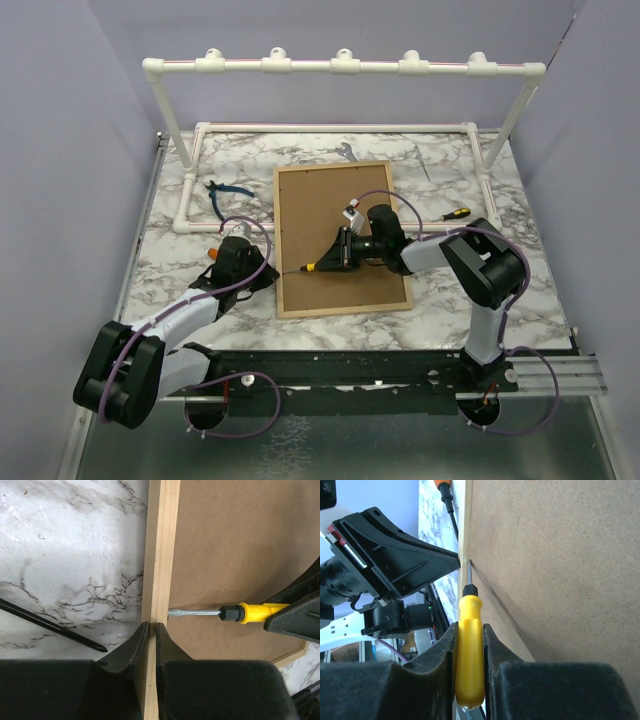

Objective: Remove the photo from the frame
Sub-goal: Release the photo frame item from the photo frame.

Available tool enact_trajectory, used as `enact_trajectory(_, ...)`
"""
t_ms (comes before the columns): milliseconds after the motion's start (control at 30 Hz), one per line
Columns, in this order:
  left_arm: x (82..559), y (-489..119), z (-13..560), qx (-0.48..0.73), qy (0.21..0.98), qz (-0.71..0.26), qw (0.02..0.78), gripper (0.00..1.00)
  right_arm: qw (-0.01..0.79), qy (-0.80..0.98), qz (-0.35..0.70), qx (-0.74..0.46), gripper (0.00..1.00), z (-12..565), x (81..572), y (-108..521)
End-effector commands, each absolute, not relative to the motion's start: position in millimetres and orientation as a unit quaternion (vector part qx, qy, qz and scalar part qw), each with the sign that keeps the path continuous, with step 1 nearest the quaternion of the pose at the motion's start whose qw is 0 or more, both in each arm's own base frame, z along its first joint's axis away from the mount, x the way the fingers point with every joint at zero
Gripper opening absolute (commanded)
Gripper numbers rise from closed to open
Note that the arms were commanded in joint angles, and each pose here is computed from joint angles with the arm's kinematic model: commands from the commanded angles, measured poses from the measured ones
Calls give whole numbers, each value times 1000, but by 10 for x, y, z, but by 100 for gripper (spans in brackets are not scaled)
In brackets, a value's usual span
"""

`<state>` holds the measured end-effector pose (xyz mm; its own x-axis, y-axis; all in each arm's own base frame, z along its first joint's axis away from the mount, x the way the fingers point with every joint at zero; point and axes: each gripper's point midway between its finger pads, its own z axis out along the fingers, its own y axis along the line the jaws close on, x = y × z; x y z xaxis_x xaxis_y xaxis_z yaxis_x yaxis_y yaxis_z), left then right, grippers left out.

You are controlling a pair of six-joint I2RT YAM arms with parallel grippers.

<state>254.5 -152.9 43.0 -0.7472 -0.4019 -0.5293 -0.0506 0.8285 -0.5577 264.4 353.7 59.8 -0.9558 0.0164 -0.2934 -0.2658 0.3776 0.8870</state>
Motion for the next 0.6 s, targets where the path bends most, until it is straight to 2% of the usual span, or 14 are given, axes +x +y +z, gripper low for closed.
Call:
enact_trajectory(0, 2555, -1575, 435, -120, 894, -276, 332, 10, 122, 848, 513, -57, 1, 425, 2595, 3398)
enact_trajectory(567, 2537, -1592, 399, -120, 894, -281, 327, 10, 116, 846, 519, -40, 1, 384, 2603, 3371)
